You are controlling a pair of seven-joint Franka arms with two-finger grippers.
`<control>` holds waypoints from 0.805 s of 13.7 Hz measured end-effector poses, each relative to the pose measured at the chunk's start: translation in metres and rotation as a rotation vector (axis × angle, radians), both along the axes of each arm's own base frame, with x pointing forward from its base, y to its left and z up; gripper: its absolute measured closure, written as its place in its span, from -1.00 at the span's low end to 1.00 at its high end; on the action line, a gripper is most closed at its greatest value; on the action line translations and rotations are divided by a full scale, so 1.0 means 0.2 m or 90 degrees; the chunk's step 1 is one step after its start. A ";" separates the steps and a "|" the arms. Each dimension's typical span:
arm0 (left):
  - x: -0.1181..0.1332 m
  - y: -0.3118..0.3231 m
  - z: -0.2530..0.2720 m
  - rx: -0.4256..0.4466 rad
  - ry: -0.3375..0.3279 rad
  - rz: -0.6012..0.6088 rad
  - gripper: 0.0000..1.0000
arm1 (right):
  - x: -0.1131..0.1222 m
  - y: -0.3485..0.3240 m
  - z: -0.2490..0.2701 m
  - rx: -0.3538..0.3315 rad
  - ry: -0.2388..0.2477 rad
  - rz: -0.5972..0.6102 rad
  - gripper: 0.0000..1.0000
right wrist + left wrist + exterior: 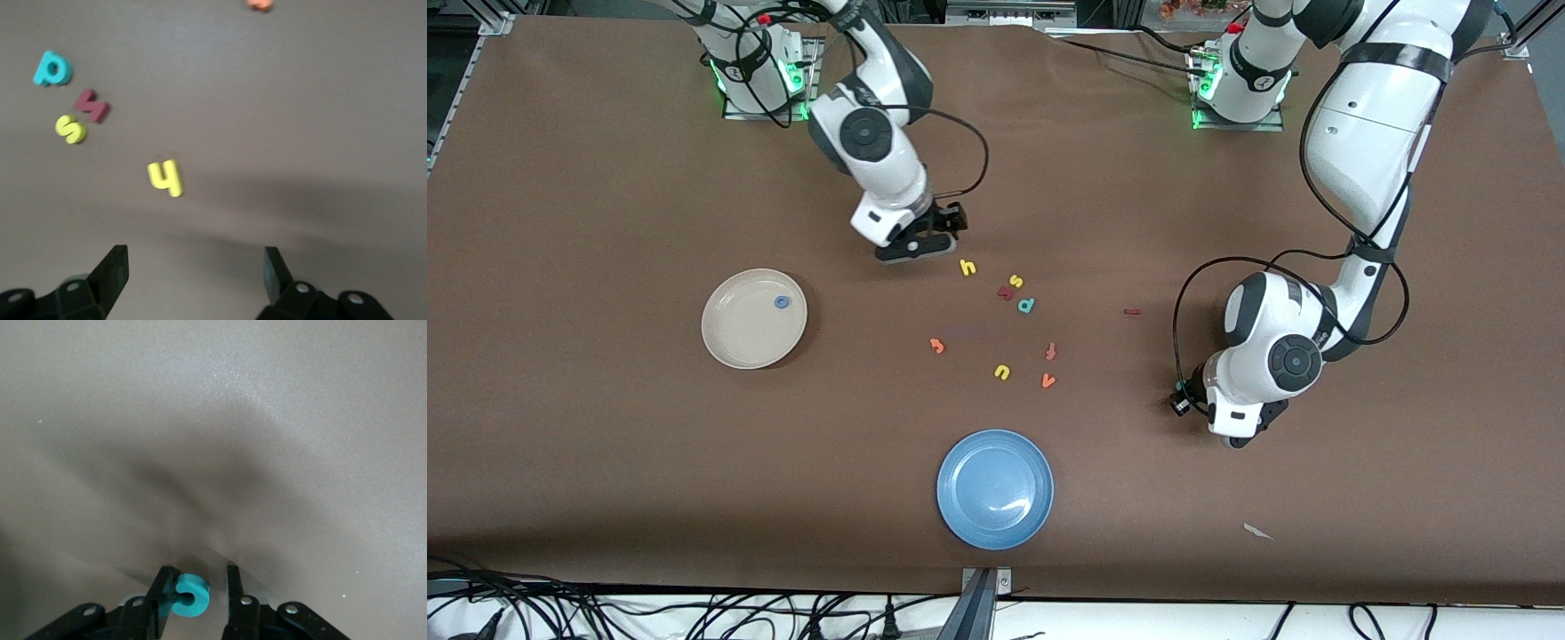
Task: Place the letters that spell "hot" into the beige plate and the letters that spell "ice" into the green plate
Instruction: 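Grasp the teal c with the left gripper while the right gripper reaches the 4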
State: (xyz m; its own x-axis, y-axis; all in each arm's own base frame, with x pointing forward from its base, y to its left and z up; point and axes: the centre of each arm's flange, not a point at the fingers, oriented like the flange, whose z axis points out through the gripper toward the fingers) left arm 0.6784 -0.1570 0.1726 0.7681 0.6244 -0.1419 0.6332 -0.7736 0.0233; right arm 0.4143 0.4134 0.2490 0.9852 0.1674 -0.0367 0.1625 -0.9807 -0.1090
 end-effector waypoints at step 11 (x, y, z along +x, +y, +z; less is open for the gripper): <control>0.04 0.05 0.12 0.003 0.006 -0.009 0.58 | -0.07 0.27 -0.25 -0.073 -0.058 0.049 -0.81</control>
